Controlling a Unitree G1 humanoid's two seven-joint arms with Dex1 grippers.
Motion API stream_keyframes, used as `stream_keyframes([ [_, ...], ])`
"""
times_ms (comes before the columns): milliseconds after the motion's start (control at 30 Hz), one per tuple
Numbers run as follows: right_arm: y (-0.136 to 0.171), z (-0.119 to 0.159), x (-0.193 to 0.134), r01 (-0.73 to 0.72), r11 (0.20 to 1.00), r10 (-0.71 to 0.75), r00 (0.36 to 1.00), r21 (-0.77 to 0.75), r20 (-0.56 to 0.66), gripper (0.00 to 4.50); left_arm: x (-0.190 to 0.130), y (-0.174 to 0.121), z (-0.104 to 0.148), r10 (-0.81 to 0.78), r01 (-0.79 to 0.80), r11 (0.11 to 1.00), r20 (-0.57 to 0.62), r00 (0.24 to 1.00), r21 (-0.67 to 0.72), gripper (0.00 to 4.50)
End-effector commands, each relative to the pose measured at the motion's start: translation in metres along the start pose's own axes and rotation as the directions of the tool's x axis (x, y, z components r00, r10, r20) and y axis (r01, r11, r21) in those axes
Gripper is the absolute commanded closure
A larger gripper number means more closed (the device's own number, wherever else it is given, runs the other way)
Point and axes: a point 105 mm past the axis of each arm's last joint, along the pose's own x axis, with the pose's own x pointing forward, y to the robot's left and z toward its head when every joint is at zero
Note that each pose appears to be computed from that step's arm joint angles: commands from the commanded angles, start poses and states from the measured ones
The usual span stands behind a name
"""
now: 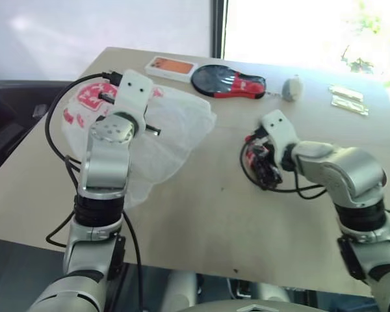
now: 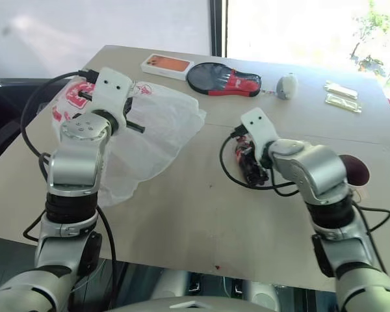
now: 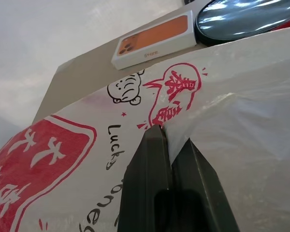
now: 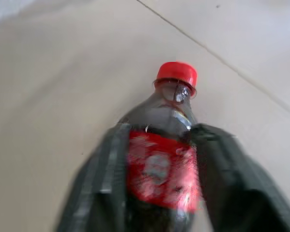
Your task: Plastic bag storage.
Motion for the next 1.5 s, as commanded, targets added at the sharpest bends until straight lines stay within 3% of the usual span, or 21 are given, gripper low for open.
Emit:
stream_keyframes([
  [33, 0.023, -0.038, 0.01, -0.118, 0.993, 0.117, 0.98, -0.001, -0.16, 3.25, -0.003, 0.003, 0.019, 0.001, -0.002, 1.0, 0.067, 0.998, 0.02, 4.5],
  [67, 0.025, -0.043, 0.011, -0.127, 0.992, 0.126, 0.977, 0.005, -0.172, 2.99, -0.003, 0.001, 0.02, -0.005, 0.003, 1.0, 0.071, 0.997, 0.023, 4.5],
  [300, 0.022, -0.061, 0.025, -0.084, 0.985, 0.119, 0.962, 0.149, -0.245, 0.02, -0.002, -0.002, 0.021, -0.015, 0.012, 0.999, 0.079, 0.997, 0.046, 4.5],
  [600, 0.017, -0.053, 0.04, -0.032, 0.979, 0.073, 0.977, 0.199, -0.202, 0.02, -0.003, -0.002, 0.022, -0.012, 0.007, 0.999, 0.084, 0.996, 0.054, 4.5],
  [733, 0.02, -0.048, 0.041, -0.059, 0.973, 0.095, 0.983, 0.223, -0.157, 1.2, -0.004, -0.001, 0.025, -0.014, 0.01, 0.999, 0.094, 0.995, 0.045, 4.5],
  [833, 0.02, -0.039, 0.033, -0.085, 0.979, 0.107, 0.988, 0.186, -0.112, 1.35, -0.005, -0.001, 0.028, -0.022, 0.02, 0.999, 0.099, 0.995, 0.026, 4.5],
  [967, 0.031, -0.015, 0.01, -0.224, 0.967, 0.225, 0.974, 0.123, 0.004, 1.35, -0.005, -0.003, 0.033, -0.048, 0.052, 0.998, 0.101, 0.994, -0.035, 4.5],
  [1100, 0.052, 0.002, -0.026, -0.424, 0.904, 0.422, 0.905, 0.047, 0.057, 1.35, -0.004, -0.005, 0.043, -0.063, 0.07, 0.996, 0.112, 0.992, -0.06, 4.5],
  [1233, 0.066, 0.016, -0.047, -0.533, 0.846, 0.532, 0.841, -0.022, 0.095, 1.35, -0.006, -0.017, 0.055, -0.142, 0.154, 0.985, 0.139, 0.98, -0.078, 4.5],
  [1400, 0.087, 0.048, -0.017, -0.527, 0.849, 0.527, 0.842, -0.027, 0.119, 1.35, -0.021, -0.039, 0.071, -0.287, 0.322, 0.931, 0.201, 0.937, -0.173, 4.5],
  [1500, 0.103, 0.082, 0.032, -0.453, 0.89, 0.455, 0.876, -0.051, 0.161, 1.35, -0.032, -0.043, 0.077, -0.337, 0.383, 0.898, 0.217, 0.916, -0.219, 4.5],
])
